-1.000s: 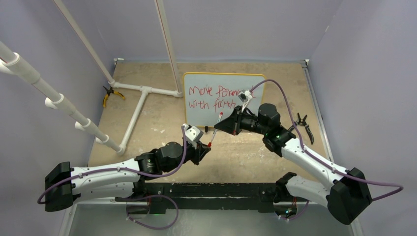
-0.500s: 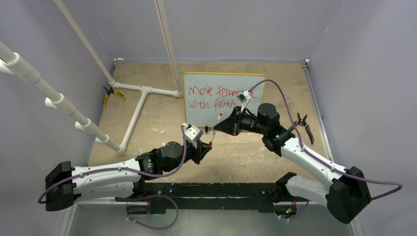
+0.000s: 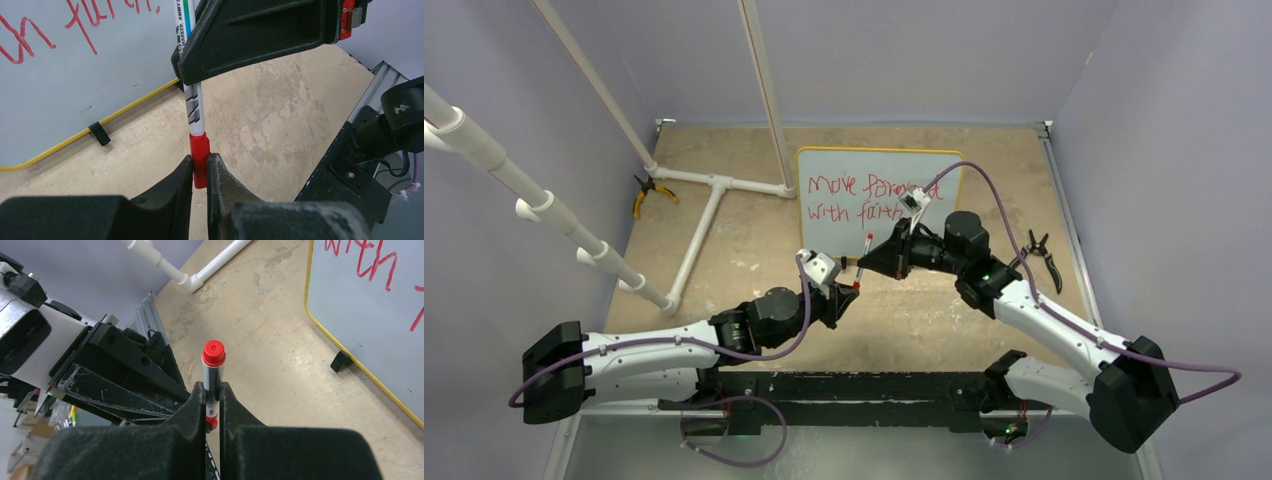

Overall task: Write a sentence on the whiteboard
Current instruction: Close the whiteboard marker at the center of the board.

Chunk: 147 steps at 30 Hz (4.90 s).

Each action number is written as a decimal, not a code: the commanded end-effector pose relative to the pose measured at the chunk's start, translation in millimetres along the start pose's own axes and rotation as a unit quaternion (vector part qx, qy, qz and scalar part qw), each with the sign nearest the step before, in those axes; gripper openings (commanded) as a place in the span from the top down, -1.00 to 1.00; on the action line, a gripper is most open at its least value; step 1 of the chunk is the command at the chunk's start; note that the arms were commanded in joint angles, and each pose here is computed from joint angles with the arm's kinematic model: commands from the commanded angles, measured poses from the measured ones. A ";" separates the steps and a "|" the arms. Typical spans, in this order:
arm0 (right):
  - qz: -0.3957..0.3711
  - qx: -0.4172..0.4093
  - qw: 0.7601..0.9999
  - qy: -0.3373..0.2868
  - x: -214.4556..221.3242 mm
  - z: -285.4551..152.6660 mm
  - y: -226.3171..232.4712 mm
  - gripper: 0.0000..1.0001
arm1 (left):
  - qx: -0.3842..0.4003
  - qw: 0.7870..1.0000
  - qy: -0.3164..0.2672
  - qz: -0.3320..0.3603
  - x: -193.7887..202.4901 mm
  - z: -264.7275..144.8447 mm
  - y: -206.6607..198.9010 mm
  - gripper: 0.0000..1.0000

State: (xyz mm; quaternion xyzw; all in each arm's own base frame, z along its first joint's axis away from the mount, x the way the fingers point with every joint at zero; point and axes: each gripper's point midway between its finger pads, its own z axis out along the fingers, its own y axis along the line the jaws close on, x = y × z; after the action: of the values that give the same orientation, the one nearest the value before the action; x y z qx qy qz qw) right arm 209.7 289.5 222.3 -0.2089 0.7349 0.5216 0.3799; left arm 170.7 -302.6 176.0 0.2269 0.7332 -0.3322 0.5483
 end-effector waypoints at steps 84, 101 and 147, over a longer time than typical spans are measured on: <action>0.005 -0.059 0.993 0.099 50.7 2.3 14.2 1.00 | 0.117 0.986 0.006 -0.115 17.2 -4.0 -9.5 1.00; 0.011 -0.068 0.985 0.161 92.9 3.5 9.8 1.00 | 0.169 0.981 -0.030 -0.096 -19.0 -9.4 -27.9 1.00; 0.067 0.077 0.987 0.122 74.4 14.2 -11.2 1.00 | 0.093 0.991 0.008 -0.093 -36.4 0.1 27.9 0.33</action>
State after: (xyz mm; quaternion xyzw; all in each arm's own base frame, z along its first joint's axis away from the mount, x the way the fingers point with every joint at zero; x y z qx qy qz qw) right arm 178.7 322.1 181.8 -0.2464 0.7542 0.5272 0.3042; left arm 142.7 -281.4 125.9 0.2715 0.7658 -0.4655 0.3510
